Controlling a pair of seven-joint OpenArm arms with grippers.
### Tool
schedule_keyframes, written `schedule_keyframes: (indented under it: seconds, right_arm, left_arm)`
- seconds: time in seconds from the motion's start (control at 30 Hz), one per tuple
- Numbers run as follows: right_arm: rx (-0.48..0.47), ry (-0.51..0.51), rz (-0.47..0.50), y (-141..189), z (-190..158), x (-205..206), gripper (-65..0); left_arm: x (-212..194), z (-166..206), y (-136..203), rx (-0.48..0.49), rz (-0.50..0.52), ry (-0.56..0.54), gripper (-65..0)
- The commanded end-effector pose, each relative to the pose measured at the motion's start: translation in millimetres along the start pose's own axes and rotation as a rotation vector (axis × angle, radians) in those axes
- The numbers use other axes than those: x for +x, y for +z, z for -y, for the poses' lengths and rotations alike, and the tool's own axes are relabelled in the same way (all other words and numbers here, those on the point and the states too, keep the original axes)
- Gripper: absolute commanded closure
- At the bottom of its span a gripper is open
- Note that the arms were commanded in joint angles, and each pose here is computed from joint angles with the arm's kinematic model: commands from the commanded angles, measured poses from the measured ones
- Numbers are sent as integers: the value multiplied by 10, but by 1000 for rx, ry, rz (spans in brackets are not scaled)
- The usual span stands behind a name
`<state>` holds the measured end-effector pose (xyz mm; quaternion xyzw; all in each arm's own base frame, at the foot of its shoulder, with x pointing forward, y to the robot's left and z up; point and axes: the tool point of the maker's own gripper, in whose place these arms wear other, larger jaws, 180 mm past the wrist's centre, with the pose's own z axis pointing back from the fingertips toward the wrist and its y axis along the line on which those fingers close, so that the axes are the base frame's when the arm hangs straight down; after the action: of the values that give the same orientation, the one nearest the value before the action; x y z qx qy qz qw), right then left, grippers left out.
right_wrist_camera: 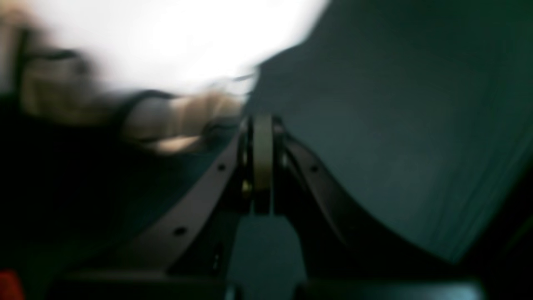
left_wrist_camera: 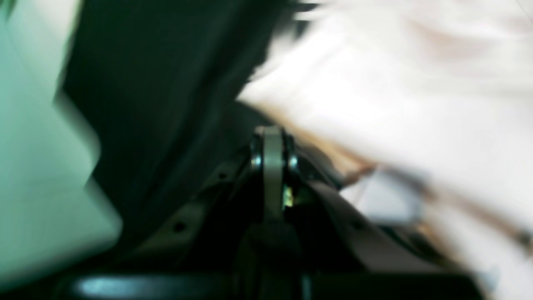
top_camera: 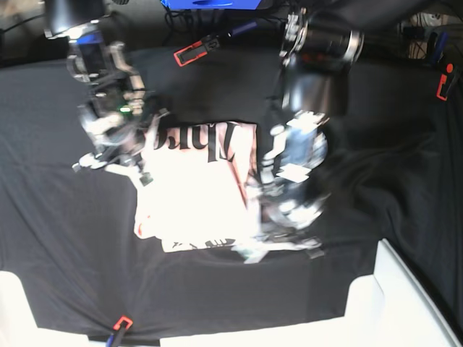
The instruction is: Fold the T-shirt properly
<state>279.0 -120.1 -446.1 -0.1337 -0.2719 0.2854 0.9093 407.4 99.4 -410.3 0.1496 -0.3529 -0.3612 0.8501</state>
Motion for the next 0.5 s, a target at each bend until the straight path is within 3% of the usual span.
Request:
schedule_keyframes:
  seconds: [0.0,0.17,0.27,0.47]
  right_arm:
    - [-24,9,60,23,103,90,0]
    - [-36,118,308,117,236,42,0]
    - [-63,93,422,252,372,-64,0]
    - [-97,42,438,443,470,-508,0]
  left_arm:
    - [-25,-203,87,59,16,10,0]
    - [-484,-87,390,75,129,-58,0]
    - [-795,90,641,47,155,-97,0]
    - [-1260,-163,1303,88,191,98,0]
